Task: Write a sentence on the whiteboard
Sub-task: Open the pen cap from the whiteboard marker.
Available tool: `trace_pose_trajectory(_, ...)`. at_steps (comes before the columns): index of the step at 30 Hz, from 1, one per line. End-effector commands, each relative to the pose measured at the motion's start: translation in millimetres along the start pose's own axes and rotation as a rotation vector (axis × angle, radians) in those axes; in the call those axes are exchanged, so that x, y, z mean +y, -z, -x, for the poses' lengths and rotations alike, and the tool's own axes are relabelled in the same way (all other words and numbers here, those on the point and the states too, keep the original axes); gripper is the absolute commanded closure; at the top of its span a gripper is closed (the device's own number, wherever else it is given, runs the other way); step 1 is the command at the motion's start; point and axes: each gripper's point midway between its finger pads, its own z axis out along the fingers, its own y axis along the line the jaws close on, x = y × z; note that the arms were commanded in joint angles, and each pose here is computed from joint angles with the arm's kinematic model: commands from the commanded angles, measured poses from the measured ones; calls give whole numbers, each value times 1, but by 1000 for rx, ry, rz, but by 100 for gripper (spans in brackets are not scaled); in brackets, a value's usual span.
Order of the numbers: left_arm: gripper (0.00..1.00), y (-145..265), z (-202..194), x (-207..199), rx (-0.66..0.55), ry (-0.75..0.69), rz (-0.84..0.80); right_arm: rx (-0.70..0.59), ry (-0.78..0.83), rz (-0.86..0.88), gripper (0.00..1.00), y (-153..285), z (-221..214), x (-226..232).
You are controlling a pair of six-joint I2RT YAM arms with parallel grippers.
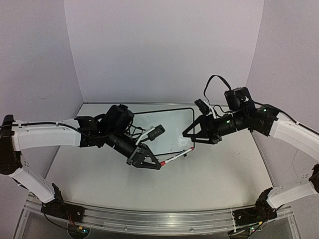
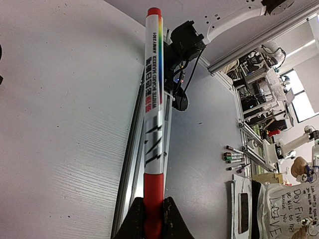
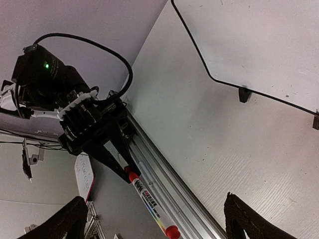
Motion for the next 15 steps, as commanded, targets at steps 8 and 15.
trace_pose_trajectory(8, 100, 7, 20, -11, -47, -66, -18, 161, 34, 184, 40, -32, -38, 15)
trace_pose_trajectory(15, 100, 6, 24, -13, -57, -71, -30, 187, 36, 217, 62, -48, -45, 18)
